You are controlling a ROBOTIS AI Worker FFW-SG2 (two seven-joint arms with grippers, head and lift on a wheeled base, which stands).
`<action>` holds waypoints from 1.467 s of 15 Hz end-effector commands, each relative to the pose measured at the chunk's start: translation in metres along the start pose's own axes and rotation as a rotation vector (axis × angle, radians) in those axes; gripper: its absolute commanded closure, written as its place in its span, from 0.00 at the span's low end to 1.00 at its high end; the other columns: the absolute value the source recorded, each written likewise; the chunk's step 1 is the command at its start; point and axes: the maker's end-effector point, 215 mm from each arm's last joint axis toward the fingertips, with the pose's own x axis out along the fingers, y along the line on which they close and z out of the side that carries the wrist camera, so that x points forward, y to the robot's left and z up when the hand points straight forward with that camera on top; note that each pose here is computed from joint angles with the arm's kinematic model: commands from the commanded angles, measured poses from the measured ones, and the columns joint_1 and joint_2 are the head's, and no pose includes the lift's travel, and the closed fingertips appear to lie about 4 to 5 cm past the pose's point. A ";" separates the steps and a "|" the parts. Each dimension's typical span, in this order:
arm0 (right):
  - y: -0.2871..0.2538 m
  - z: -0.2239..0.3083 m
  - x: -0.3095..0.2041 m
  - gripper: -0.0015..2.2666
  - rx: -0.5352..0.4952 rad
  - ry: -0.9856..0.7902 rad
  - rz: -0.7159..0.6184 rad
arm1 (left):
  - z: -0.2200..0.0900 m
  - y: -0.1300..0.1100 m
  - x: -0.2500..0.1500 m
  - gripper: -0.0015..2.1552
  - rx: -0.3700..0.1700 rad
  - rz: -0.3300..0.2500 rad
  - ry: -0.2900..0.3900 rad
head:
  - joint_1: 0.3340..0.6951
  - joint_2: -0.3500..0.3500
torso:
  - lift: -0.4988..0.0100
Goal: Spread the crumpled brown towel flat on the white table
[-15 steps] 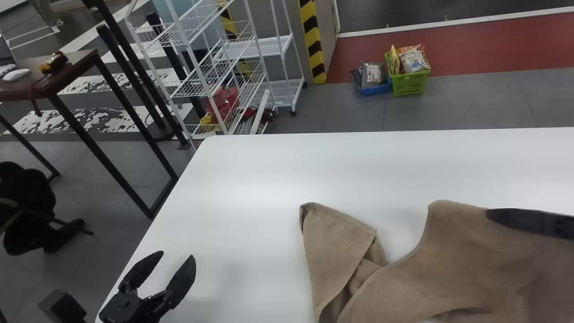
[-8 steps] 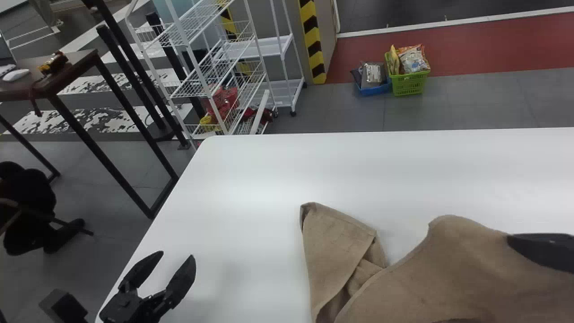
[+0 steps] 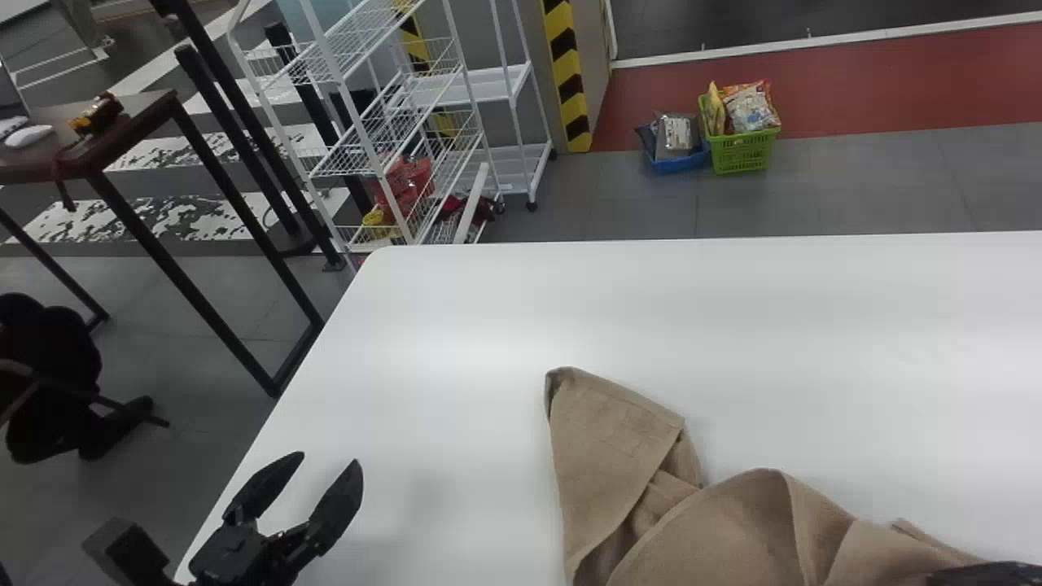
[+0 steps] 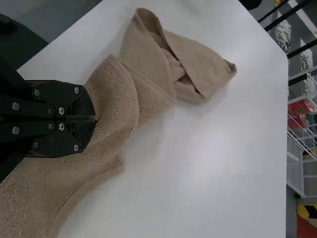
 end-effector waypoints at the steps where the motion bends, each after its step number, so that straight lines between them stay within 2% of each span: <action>1: 0.012 0.000 0.008 0.28 -0.013 0.012 0.041 | -0.002 0.001 -0.001 0.06 -0.004 0.004 0.001 | 1.00 1.00 | 0.74; 2: 0.019 0.002 0.009 0.05 -0.006 0.003 0.075 | -0.002 0.001 -0.001 0.06 -0.005 0.005 0.002 | 1.00 1.00 | 0.74; 3: 0.027 0.009 0.008 0.00 0.034 -0.032 0.137 | -0.003 0.000 -0.001 0.06 -0.005 0.004 0.002 | 1.00 1.00 | 0.74; 5: 0.027 0.033 -0.002 0.01 0.121 -0.130 0.200 | -0.003 0.000 0.000 0.06 -0.006 0.002 0.002 | 1.00 1.00 | 0.74; 9: -0.003 0.062 -0.003 0.03 0.280 -0.227 0.210 | -0.003 -0.001 0.000 0.06 -0.005 0.000 0.003 | 1.00 1.00 | 0.74; 13: -0.032 0.085 0.010 0.04 0.298 -0.216 0.199 | -0.002 -0.001 0.000 0.06 -0.007 -0.001 0.000 | 1.00 1.00 | 0.74; 16: -0.032 0.099 0.023 0.05 0.294 -0.194 0.231 | 0.000 -0.002 0.000 0.06 -0.006 -0.006 -0.004 | 1.00 1.00 | 0.74; 18: -0.040 0.132 0.022 0.05 0.265 -0.209 0.231 | 0.000 -0.002 0.000 0.06 -0.005 -0.006 -0.003 | 1.00 1.00 | 0.74; 22: -0.052 0.134 0.028 0.05 0.256 -0.166 0.220 | 0.002 -0.001 -0.002 0.06 -0.003 -0.004 -0.005 | 1.00 1.00 | 0.74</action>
